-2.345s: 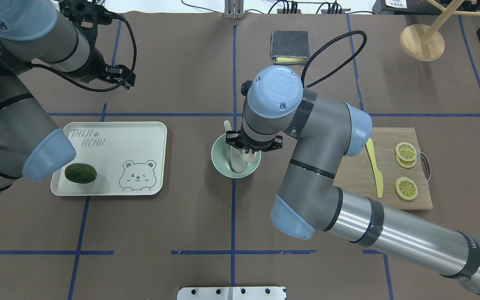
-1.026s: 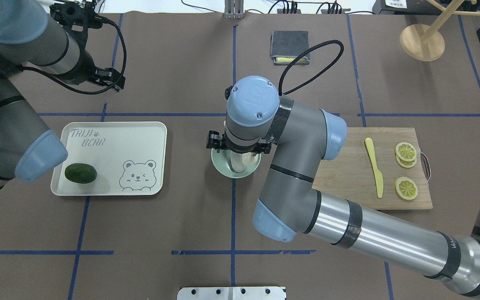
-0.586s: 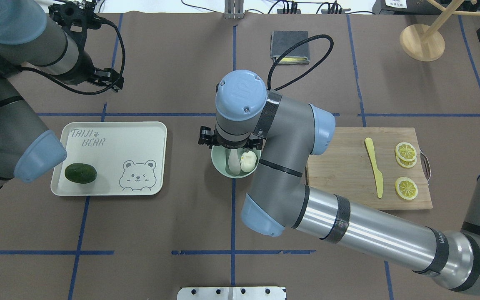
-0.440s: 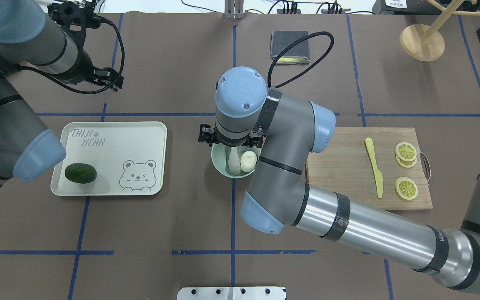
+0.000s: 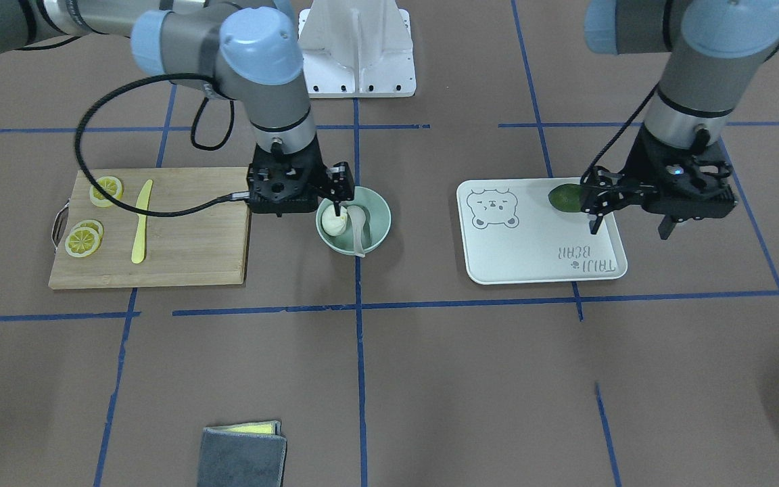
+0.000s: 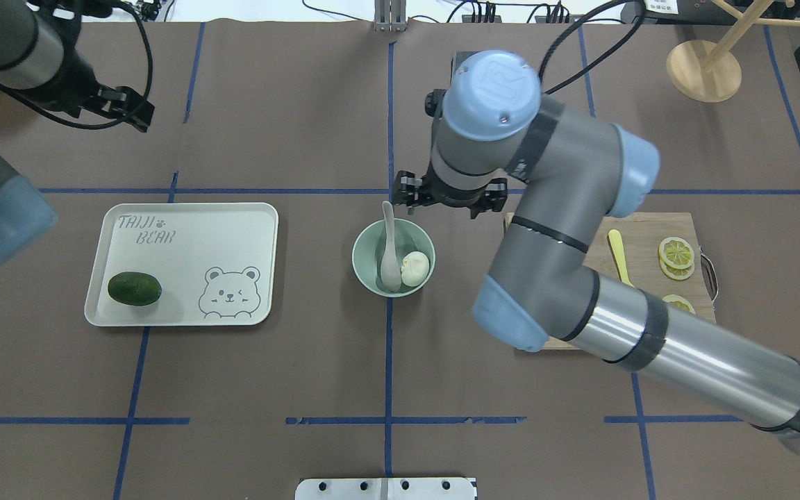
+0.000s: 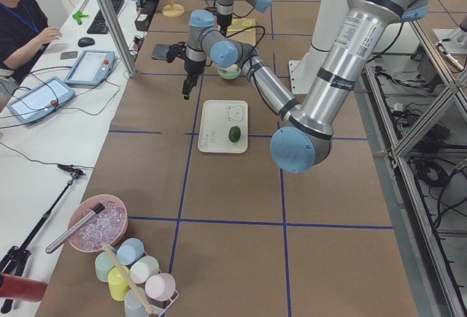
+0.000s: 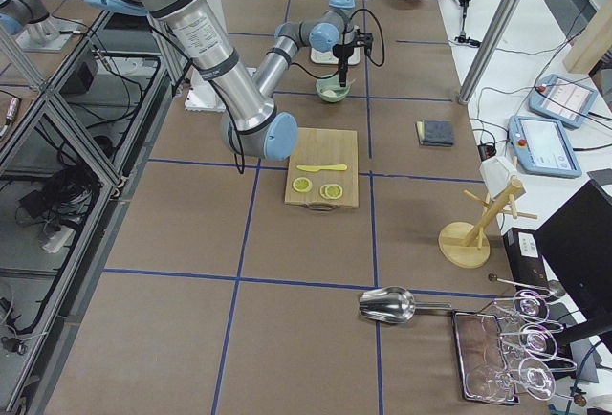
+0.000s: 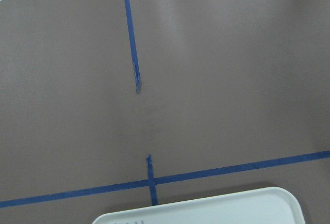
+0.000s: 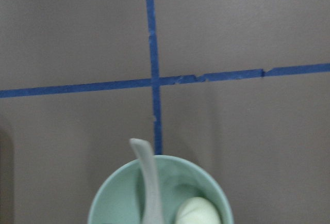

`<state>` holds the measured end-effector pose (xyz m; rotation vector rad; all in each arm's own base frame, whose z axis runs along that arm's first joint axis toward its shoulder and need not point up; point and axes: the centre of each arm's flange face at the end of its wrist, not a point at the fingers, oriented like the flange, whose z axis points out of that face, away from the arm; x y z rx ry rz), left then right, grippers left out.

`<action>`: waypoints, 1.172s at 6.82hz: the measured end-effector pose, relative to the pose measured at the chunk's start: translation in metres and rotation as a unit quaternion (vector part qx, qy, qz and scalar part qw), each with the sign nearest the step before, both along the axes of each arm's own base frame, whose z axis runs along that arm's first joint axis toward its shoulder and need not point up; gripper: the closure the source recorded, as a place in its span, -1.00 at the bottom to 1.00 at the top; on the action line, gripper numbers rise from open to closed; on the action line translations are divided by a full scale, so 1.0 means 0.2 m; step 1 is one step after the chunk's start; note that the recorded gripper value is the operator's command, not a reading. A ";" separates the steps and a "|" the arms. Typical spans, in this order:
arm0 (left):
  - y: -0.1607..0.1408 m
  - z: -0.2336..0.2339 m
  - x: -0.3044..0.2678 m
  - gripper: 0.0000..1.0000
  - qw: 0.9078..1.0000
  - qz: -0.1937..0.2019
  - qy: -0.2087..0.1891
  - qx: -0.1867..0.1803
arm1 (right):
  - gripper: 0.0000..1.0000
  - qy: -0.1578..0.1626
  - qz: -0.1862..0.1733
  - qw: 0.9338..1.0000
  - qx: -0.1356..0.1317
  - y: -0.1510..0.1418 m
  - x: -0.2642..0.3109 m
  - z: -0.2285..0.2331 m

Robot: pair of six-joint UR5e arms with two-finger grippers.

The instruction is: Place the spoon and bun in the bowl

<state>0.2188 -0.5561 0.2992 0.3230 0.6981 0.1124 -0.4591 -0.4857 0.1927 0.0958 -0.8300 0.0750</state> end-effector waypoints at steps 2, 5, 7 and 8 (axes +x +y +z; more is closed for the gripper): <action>-0.04 0.30 -0.48 -1.00 0.999 0.047 -0.008 0.015 | -1.00 0.020 -0.039 0.999 0.027 -0.11 0.56 0.40; -0.01 0.86 -1.05 -1.00 0.997 0.075 -0.028 -0.002 | -1.00 0.059 -0.092 0.993 0.054 -0.21 1.39 1.07; 0.04 1.12 -1.25 -1.00 0.996 0.079 -0.037 -0.020 | -1.00 0.066 -0.122 0.988 0.065 -0.20 1.84 1.44; 0.06 1.20 -1.30 -1.00 0.996 0.076 -0.039 -0.030 | -1.00 0.057 -0.136 0.987 0.066 -0.21 2.05 1.63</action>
